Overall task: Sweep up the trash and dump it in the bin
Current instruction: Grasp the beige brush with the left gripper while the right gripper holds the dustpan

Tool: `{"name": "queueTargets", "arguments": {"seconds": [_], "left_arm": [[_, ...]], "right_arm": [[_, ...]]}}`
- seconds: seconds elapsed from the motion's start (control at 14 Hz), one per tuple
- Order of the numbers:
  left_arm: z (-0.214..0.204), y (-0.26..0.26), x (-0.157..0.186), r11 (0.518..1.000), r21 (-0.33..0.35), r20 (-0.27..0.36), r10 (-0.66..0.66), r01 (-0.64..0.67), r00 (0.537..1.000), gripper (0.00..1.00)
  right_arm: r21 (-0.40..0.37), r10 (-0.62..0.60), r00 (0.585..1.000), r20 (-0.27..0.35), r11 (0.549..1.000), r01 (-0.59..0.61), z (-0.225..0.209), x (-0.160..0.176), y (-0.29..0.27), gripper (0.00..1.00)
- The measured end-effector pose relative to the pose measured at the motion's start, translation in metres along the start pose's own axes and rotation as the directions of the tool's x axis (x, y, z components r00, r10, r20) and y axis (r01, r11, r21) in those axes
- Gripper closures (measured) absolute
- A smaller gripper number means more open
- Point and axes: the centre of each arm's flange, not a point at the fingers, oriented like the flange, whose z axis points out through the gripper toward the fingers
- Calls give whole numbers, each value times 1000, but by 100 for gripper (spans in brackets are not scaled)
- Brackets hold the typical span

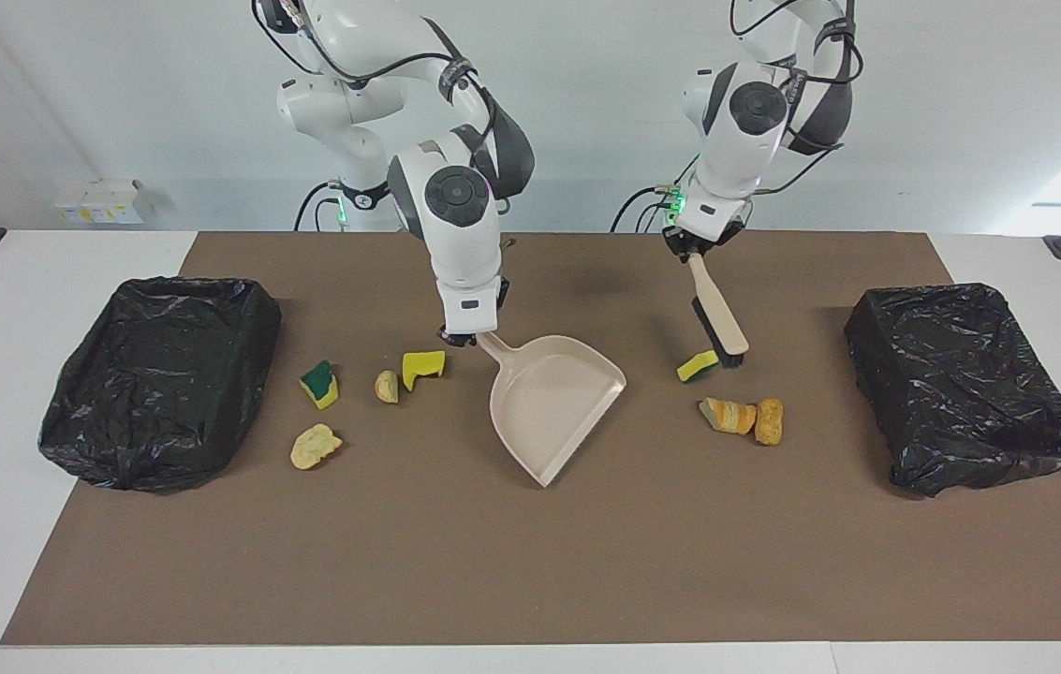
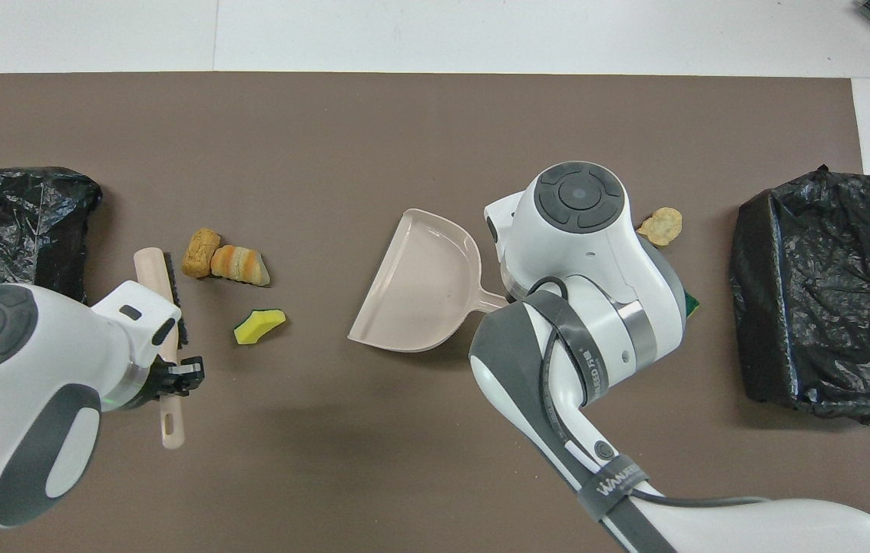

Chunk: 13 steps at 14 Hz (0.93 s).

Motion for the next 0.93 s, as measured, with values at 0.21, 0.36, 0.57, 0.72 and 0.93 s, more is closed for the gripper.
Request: {"name": "queueTargets", "arguments": {"seconds": [0.21, 0.36, 0.57, 0.72, 0.93], "left_arm": [[7, -55, 43, 998, -40, -89, 42, -46, 995, 74], [24, -77, 61, 995, -45, -101, 85, -90, 991, 74], [53, -69, 74, 991, -46, -85, 120, -125, 989, 74], [63, -54, 71, 987, -40, -64, 153, -155, 986, 74], [75, -31, 60, 979, -32, -42, 201, -202, 979, 74]], "right_arm": [[-28, -146, 987, 65, 989, 148, 8, -7, 0, 67], [-39, -209, 973, 99, 976, 213, 10, -13, -2, 67], [-51, -238, 965, 114, 968, 245, 13, -18, -6, 67], [-70, -245, 963, 112, 965, 253, 20, -22, -10, 67], [-85, -251, 963, 103, 962, 260, 27, -24, -15, 67]]}}
